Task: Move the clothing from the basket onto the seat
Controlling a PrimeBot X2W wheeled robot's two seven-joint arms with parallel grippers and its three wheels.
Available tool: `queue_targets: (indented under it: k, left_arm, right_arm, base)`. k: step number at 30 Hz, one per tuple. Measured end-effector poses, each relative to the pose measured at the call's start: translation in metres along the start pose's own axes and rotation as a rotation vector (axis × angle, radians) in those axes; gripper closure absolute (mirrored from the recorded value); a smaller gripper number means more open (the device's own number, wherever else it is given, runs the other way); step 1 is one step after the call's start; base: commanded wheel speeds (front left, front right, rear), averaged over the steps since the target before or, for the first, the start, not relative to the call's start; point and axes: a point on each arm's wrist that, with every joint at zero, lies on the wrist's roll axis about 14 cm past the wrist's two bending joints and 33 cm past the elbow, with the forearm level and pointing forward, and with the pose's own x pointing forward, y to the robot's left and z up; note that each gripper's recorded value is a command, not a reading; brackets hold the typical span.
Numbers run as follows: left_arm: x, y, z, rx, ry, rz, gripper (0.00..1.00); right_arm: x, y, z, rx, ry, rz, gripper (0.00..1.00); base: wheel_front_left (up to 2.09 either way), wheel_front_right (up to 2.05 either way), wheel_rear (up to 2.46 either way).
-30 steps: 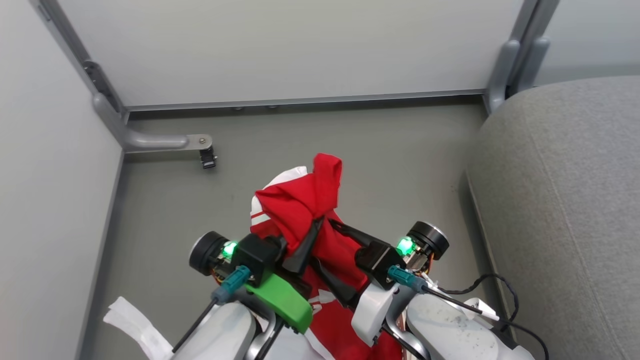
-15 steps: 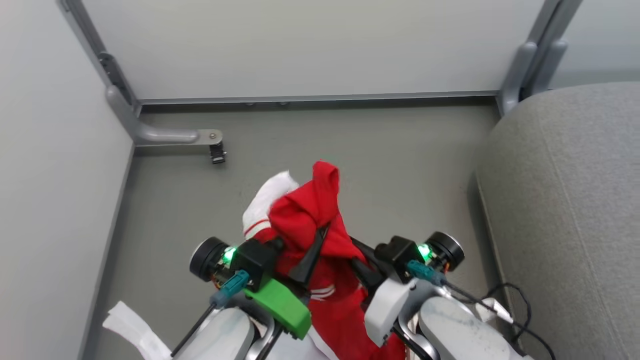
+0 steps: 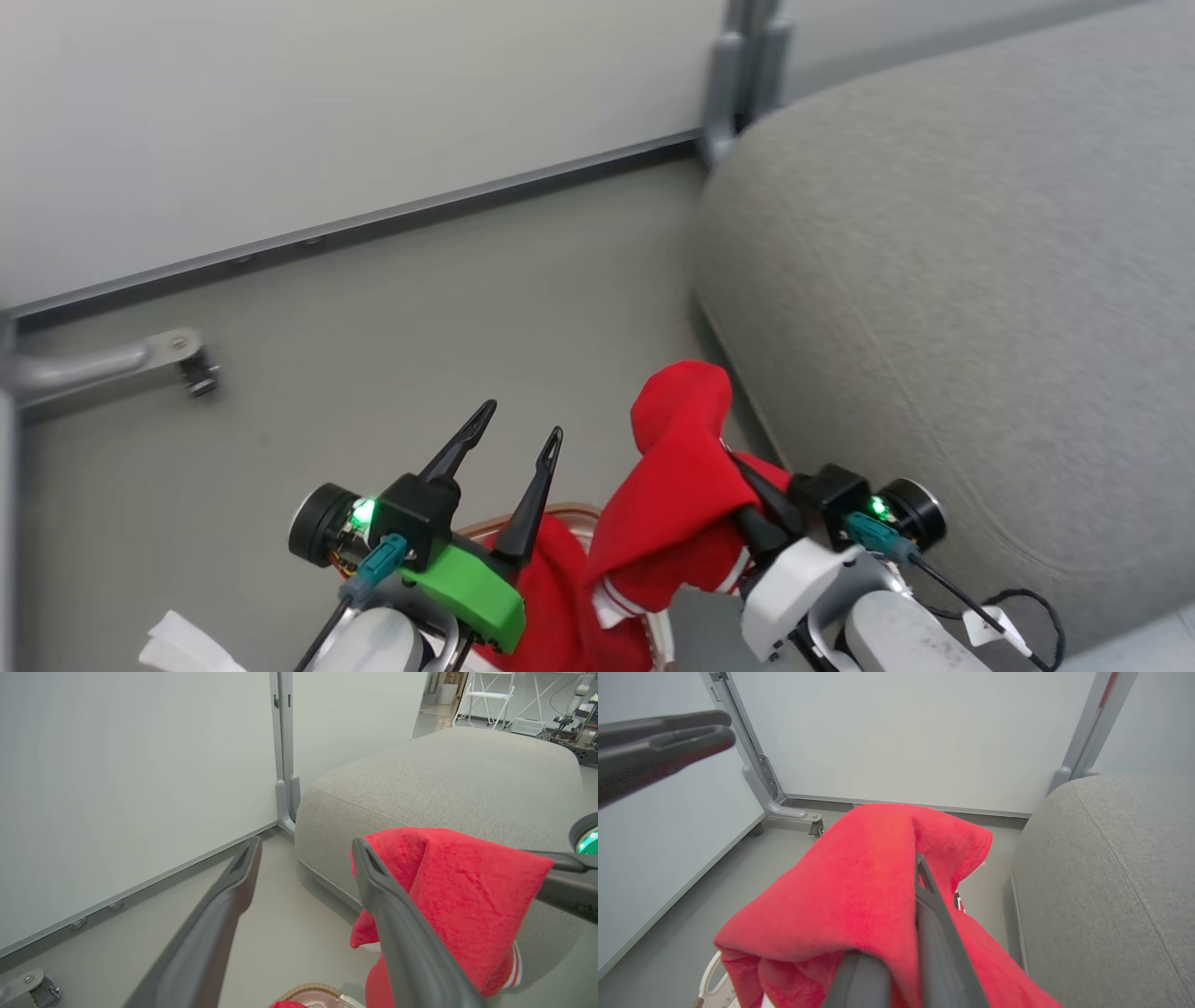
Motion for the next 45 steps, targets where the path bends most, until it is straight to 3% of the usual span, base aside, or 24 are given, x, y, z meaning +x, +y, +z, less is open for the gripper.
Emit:
queue_targets:
  k: [1,9,12,16,23,28,34,41,42,43,45]
  left_arm:
    - [0.008,-0.013,-0.006,-0.01,0.013,-0.047,0.0]
    - [0.036,-0.057,-0.024,-0.025,0.054,-0.225,0.0]
    - [0.039,-0.067,-0.036,-0.03,0.078,-0.277,0.0]
    - [0.043,-0.066,-0.05,-0.037,0.107,-0.314,0.0]
    - [0.047,-0.04,-0.07,-0.048,0.139,-0.3,0.0]
    - [0.047,-0.018,-0.086,-0.067,0.163,-0.275,0.0]
    - [0.046,0.007,-0.103,-0.065,0.186,-0.255,0.0]
    - [0.034,0.04,-0.127,-0.077,0.238,-0.189,0.0]
    - [0.032,0.044,-0.131,-0.085,0.247,-0.174,0.0]
    - [0.03,0.048,-0.135,-0.092,0.254,-0.162,0.0]
    - [0.025,0.057,-0.143,-0.107,0.275,-0.131,0.0]
  right_arm:
    - [-0.016,-0.024,-0.001,0.013,-0.002,-0.091,1.0]
    - [-0.072,-0.107,0.008,0.025,-0.036,-0.397,1.0]
    - [-0.077,-0.136,0.023,-0.035,-0.054,-0.469,1.0]
    - [-0.064,-0.17,0.053,-0.212,-0.057,-0.507,1.0]
    - [-0.031,-0.232,0.102,-0.438,-0.053,-0.565,1.0]
    - [-0.002,-0.275,0.12,-0.524,-0.028,-0.612,1.0]
    - [0.014,-0.323,0.128,-0.491,-0.041,-0.739,1.0]
    - [0.055,-0.332,0.097,-0.442,-0.023,-0.755,1.0]
    - [0.058,-0.332,0.087,-0.43,-0.011,-0.757,0.78]
    - [0.059,-0.332,0.078,-0.418,0.003,-0.762,0.7]
    - [0.056,-0.332,0.045,-0.382,0.065,-0.774,0.43]
  base:
    - [0.0,0.0,0.0]
    - [0.0,0.0,0.0]
    - [0.0,0.0,0.0]
    - [0.0,0.0,0.0]
    - [0.0,0.0,0.0]
    - [0.0,0.0,0.0]
    - [0.0,0.0,0.0]
    - [0.0,0.0,0.0]
    - [0.0,0.0,0.0]
    - [0.0,0.0,0.0]
    - [0.0,0.0,0.0]
